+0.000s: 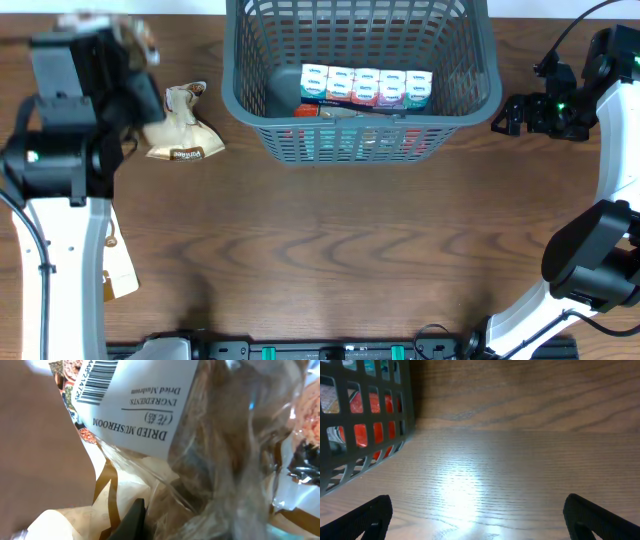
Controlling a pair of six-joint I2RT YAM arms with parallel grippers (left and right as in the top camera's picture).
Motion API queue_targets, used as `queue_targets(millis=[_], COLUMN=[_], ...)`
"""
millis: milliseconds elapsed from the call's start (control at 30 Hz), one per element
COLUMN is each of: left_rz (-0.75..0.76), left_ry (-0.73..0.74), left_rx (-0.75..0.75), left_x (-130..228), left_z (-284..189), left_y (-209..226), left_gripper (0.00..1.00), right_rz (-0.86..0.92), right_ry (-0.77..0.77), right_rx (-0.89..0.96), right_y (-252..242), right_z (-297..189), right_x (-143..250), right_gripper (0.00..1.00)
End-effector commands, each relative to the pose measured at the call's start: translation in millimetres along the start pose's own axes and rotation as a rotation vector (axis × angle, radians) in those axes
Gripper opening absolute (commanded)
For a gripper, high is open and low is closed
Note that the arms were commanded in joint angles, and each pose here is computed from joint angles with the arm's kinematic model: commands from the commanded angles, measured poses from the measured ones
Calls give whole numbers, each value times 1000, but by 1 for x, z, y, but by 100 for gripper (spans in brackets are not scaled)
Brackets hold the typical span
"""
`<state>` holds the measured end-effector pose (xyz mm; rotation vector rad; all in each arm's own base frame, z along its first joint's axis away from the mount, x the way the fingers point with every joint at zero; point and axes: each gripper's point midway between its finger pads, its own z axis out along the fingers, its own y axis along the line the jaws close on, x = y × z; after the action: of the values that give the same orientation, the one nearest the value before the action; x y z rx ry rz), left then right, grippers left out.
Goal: Pack container
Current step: 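Carry the mushroom bag with the left gripper into the basket and release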
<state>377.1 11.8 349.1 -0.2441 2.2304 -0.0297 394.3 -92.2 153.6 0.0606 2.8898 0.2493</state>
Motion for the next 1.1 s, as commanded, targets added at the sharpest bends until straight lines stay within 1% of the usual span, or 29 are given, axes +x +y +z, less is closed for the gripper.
queue_targets(millis=[0, 133, 267, 333, 433, 567, 633, 667, 733, 867, 967, 1067], left_rz=[72, 195, 364, 442, 581, 752, 849, 925, 1018, 1182, 1263, 1291], left_ry=[-55, -103, -135, -140, -150, -144, -134, -128, -110, -29, 57, 148], left_rx=[56, 145, 237, 277, 342, 405, 420, 425, 424, 423, 427, 435], left_x=[-37, -68, -77, -73, -57, -30, -15, -7, 5, 36, 66, 97], left_z=[3, 16, 27, 32, 35, 35, 39, 45, 58, 102, 141, 173], left_y=[-31, -87, -150, -179, -223, -263, -275, -279, -281, -282, -282, -280], left_gripper=[6, 6, 6, 6, 6, 6, 6, 6, 6, 6, 6, 6], right_rz=[-14, -15, -18, -19, -21, -21, -21, -21, -21, -20, -20, -20], right_ry=[-2, -1, -1, -1, -1, -1, 1, 2, 2, 5, 7, 6], right_rx=[3, 3, 2, 3, 2, 3, 2, 2, 2, 1, 0, 0], right_y=[0, 0, 0, 0, 0, 0, 0, 1, 1, 1, 1, 1], right_z=[-1, -1, -1, -1, -1, -1, -1, -1, -1, -1, -1, -1], right_x=[0, 1, 1, 1, 1, 1, 1, 1, 1, 2, 2, 2], right_gripper=[99, 99, 99, 99, 99, 99, 99, 99, 99, 99, 99, 99])
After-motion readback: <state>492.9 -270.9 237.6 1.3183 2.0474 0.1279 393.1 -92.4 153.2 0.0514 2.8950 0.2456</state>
